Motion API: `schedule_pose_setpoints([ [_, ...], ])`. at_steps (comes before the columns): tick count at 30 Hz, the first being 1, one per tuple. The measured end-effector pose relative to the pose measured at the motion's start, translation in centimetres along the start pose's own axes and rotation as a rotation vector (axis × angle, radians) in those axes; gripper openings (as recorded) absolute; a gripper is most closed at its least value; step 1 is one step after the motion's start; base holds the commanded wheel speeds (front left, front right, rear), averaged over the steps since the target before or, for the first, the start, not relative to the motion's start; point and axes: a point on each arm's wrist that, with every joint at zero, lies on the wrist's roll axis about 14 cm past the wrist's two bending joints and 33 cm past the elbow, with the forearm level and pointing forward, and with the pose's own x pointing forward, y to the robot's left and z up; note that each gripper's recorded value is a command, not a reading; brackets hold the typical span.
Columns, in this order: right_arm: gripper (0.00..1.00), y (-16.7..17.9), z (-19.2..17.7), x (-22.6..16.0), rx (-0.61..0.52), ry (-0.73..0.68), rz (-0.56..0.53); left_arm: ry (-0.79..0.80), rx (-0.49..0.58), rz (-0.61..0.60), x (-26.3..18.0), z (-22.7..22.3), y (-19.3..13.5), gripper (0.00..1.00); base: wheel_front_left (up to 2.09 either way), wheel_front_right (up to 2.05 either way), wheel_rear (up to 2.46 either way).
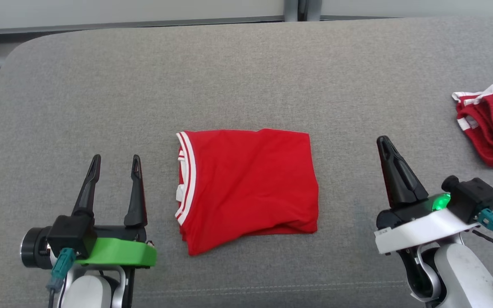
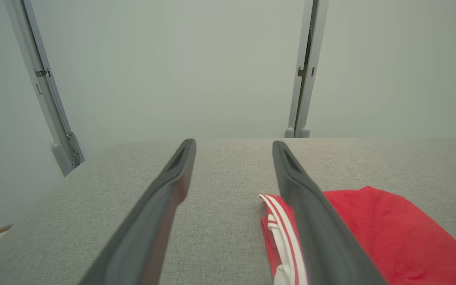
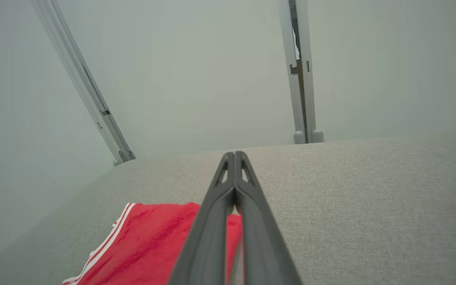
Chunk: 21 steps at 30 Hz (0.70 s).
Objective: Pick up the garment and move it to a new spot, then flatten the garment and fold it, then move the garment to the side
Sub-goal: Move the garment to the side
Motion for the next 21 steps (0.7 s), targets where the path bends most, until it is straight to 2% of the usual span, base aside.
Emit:
schedule_pose_setpoints([
  [2,0.35,-0.8,0.6,-0.9,-0.007,-0.011,-0.033,-0.001,0.001,-0.009,-0.1,0.1,-0.2,1.00,0.00,0.00,0.00],
  [3,0.46,-1.2,0.9,-1.3,-0.007,-0.018,-0.054,0.002,0.002,-0.014,-0.3,0.0,-0.4,1.00,0.00,0.00,0.00],
  [4,0.71,-1.6,1.2,-1.7,-0.006,-0.025,-0.071,0.003,0.003,-0.021,-0.3,0.0,-0.5,1.00,0.00,0.00,0.00],
  [5,0.89,-1.8,1.3,-2.1,-0.015,-0.027,-0.081,0.000,0.004,-0.026,-0.3,0.1,-0.7,1.00,0.00,0.00,0.00],
  [6,1.00,-2.3,1.6,-2.5,-0.020,-0.031,-0.097,-0.003,0.005,-0.031,-0.3,0.2,-0.8,1.00,0.00,0.00,0.00],
  [15,1.00,-4.2,2.0,-5.5,-0.059,-0.017,-0.179,0.001,0.019,-0.054,-1.0,0.4,-1.4,1.00,0.00,0.00,0.00],
  [21,1.00,-5.5,1.6,-8.3,-0.128,0.022,-0.237,0.028,0.030,-0.046,-2.3,-0.1,-1.2,1.00,0.00,0.00,0.00],
])
